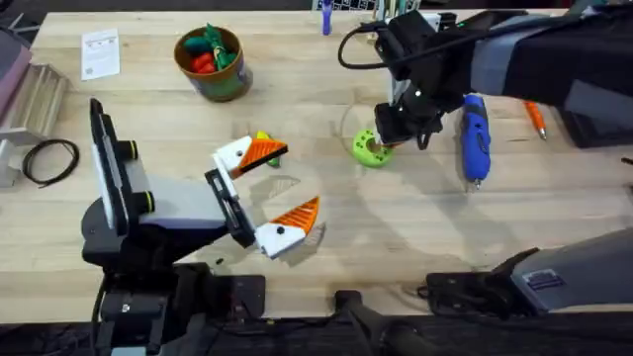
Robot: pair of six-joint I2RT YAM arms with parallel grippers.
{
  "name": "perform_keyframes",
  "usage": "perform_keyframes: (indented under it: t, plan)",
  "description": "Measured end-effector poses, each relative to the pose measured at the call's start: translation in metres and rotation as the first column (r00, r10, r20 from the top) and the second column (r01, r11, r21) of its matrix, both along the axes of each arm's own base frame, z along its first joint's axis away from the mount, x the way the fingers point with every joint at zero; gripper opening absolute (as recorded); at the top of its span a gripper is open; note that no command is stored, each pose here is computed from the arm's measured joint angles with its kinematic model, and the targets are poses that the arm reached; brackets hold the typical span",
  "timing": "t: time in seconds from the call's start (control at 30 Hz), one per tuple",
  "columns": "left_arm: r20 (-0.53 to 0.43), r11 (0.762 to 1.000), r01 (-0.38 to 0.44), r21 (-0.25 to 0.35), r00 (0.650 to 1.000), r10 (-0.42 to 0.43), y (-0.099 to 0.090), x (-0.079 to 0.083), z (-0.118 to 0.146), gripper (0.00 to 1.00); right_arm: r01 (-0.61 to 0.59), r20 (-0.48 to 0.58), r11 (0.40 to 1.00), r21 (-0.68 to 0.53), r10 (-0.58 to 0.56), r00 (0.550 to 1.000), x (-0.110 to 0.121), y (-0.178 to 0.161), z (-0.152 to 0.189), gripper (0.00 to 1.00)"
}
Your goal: Pick up the gripper from the table and insert it into the empty holder that is missing its gripper. Then pick up a screw, insert it into the mounting hole, and use the screwdriver to tighten it. Finally, clean up the table by picking up the vegetable and placing it into the bucket.
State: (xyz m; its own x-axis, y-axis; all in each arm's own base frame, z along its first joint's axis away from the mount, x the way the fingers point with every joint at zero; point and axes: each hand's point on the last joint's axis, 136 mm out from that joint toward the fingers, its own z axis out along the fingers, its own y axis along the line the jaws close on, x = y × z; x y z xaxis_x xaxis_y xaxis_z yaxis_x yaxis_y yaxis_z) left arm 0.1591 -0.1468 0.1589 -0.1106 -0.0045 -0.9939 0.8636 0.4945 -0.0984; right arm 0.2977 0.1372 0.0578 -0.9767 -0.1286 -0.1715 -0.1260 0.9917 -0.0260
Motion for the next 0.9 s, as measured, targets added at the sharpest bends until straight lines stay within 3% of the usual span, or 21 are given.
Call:
perform_keyframes:
  t: [0.37, 0.9]
  plan:
    - [0.0, 1.0, 0.0, 0.0, 1.0, 0.0, 0.0, 0.0, 0.0, 0.986, -0.004, 0.003, 1.0, 0.001, 0.004, 1.0, -0.013, -0.007, 0.029, 0.006]
    - [0.0, 1.0, 0.0, 0.0, 1.0, 0.0, 0.0, 0.0, 0.0, 0.986, -0.147, 0.124, 0.989, 0.034, 0.142, 0.982, -0.002, 0.007, 0.166, 0.006]
